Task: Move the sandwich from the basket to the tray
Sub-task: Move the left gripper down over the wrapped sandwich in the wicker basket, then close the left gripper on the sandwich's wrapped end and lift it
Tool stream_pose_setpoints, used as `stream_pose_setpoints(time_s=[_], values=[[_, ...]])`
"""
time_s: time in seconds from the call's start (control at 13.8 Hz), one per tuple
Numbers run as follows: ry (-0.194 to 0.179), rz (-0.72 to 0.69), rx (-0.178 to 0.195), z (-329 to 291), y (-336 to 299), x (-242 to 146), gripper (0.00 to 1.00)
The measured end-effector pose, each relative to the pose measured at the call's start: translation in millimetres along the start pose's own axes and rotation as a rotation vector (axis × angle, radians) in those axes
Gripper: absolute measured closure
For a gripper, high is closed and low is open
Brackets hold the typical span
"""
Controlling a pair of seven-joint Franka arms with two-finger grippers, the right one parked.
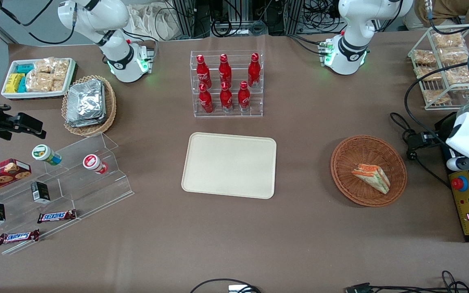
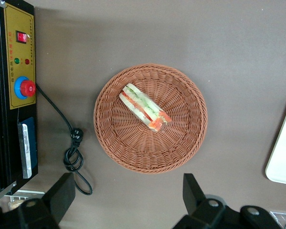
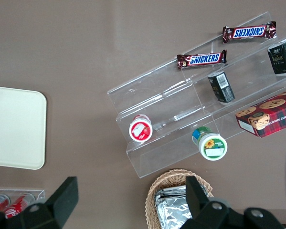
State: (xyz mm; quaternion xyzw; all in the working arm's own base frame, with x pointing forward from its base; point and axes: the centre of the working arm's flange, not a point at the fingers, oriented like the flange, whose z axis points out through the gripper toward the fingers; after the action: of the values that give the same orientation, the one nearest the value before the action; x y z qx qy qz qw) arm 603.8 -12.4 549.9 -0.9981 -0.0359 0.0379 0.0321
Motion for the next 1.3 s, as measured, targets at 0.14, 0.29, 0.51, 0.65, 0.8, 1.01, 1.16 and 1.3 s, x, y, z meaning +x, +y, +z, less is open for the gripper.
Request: stream_pose_setpoints(time_s=[0.14,0.29,0.51,0.65,0.8,1.01,1.16,1.3], values=[[-0.004,-0.001,0.0,1.8,0.2,0.6,0.0],[-0.013,-0.019,0.001,7.6,0.9,3.9,0.0],[-0.043,-0.048,0.034,27.0,0.4,14.1,0.0],[-0.087,-0.157,0.063,55.6,1.3,19.6,0.0],[-0.097,-0.302,0.072,82.2,7.8,23.7,0.0],[-0.086,-0.517,0.049,136.3,17.0,28.2,0.0],[-0.073,-0.63,0.041,183.7,19.6,30.2,0.0],[-0.065,-0.738,0.036,222.8,21.8,31.5,0.0]])
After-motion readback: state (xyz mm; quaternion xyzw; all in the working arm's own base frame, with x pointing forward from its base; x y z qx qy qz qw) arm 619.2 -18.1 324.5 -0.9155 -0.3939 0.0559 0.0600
